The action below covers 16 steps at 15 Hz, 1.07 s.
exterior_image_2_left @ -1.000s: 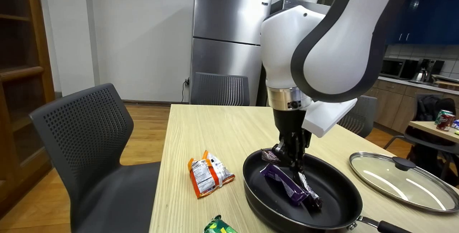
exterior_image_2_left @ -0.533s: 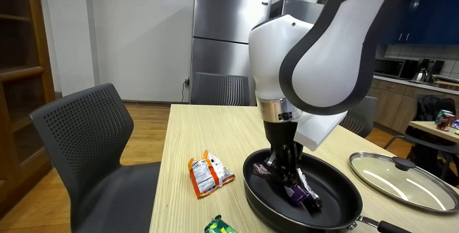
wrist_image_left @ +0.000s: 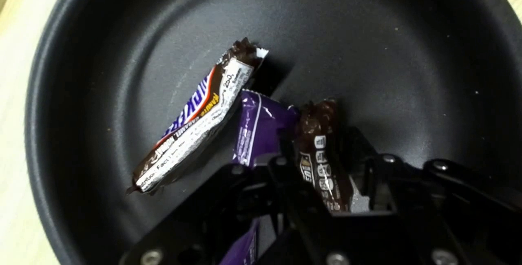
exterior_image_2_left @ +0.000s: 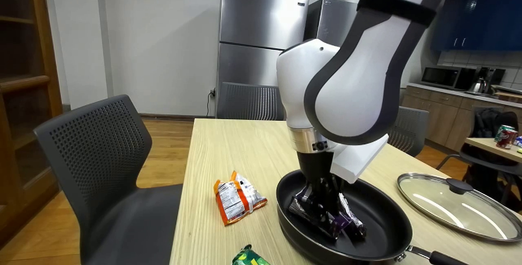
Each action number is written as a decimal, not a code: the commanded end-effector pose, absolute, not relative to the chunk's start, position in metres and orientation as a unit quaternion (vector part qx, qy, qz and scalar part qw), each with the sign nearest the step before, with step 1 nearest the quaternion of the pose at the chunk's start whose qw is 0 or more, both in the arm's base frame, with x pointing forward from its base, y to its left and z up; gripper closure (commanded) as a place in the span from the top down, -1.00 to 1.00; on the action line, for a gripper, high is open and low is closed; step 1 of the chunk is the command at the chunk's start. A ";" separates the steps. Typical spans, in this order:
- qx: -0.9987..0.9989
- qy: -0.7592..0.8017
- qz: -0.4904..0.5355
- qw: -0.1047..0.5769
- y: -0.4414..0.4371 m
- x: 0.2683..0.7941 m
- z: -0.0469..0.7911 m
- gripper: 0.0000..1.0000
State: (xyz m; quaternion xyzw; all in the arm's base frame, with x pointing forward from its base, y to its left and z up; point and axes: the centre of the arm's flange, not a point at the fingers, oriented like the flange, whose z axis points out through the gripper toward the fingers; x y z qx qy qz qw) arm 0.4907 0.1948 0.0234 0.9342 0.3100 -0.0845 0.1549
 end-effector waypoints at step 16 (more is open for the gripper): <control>0.931 0.330 -0.056 0.148 0.273 0.509 0.071 1.00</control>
